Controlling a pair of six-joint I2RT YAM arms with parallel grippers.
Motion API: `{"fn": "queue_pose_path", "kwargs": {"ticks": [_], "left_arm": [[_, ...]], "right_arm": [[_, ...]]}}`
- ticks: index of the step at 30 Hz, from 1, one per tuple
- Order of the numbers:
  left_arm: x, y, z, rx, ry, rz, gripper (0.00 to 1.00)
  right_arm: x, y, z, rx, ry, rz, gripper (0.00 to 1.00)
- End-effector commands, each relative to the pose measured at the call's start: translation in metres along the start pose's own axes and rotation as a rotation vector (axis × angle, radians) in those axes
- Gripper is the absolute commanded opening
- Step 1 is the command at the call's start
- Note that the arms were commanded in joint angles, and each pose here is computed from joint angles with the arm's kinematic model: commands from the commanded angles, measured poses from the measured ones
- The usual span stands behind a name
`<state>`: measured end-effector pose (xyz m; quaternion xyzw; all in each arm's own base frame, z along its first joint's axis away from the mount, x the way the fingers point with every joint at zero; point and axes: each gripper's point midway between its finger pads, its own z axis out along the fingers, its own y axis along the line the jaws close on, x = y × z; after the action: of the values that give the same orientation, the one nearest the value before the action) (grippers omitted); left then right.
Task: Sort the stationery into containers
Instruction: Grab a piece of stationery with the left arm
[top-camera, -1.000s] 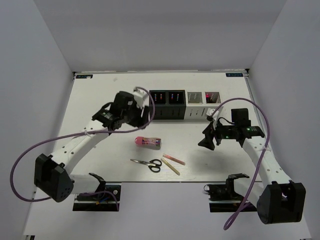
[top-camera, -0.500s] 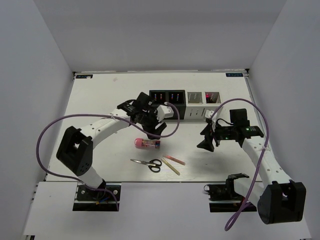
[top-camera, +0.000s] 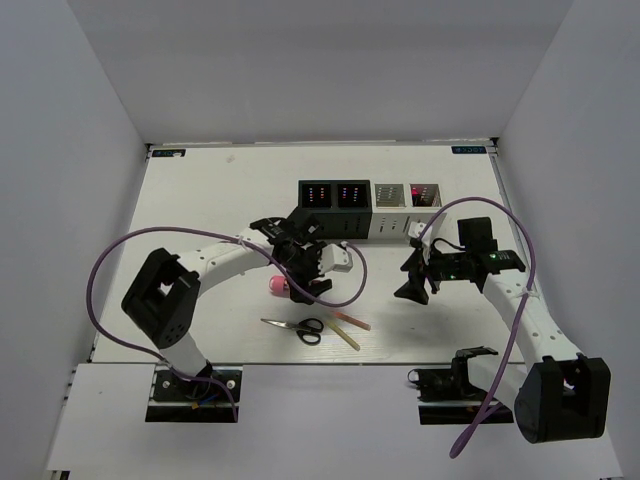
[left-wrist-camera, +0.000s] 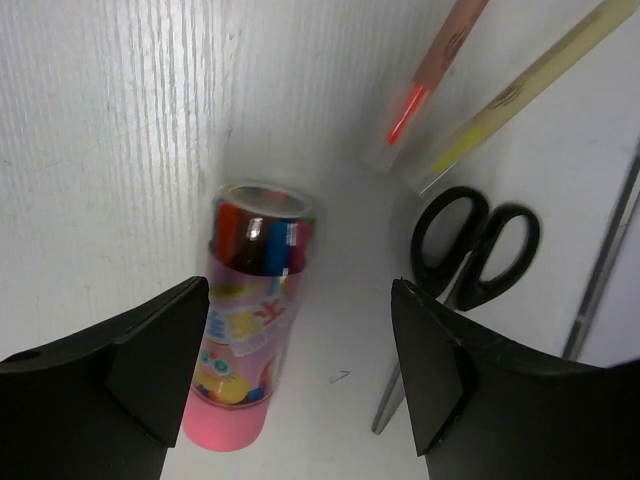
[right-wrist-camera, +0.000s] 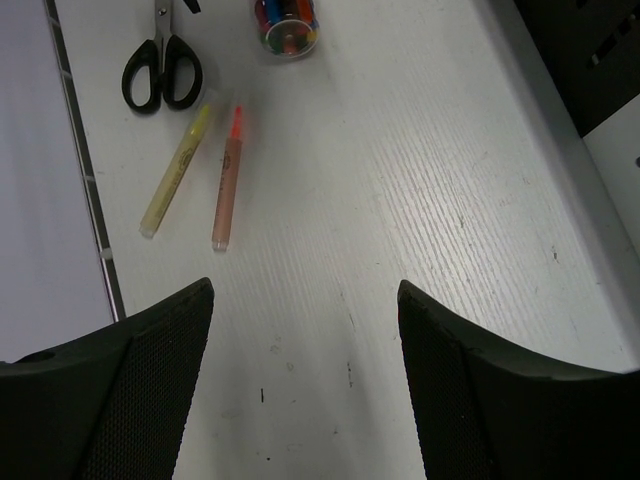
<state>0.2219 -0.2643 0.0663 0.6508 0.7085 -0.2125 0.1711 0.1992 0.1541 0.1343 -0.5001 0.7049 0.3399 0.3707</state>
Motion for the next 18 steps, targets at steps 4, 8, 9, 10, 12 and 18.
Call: {"fn": "queue_pose_path", "kwargs": {"ticks": [4, 8, 9, 10, 12, 18], "left_arm": [[0.015, 0.012, 0.015, -0.068, 0.031, 0.075, 0.84], [0.015, 0.023, 0.022, -0.106, 0.024, 0.092, 0.84], [0.016, 0.023, 0.024, -0.104, 0.026, 0.094, 0.84], [0.018, 0.024, 0.028, -0.102, 0.031, 0.084, 0.84], [0.015, 0.027, 0.032, -0.116, 0.021, 0.096, 0.84], [0.022, 0.028, 0.050, -0.173, 0.048, 0.151, 0.81]], "right_arm": [[-0.004, 0.005, -0.002, -0.018, -0.013, -0.026, 0.77], [-0.004, 0.006, -0.002, -0.025, -0.013, -0.023, 0.77], [-0.005, 0.009, 0.000, -0.033, -0.013, -0.030, 0.77], [-0.004, 0.007, -0.002, -0.024, -0.014, -0.027, 0.77], [-0.004, 0.006, -0.003, -0.021, -0.015, -0.028, 0.77], [-0.004, 0.008, -0.003, -0.027, -0.011, -0.032, 0.77]]}}
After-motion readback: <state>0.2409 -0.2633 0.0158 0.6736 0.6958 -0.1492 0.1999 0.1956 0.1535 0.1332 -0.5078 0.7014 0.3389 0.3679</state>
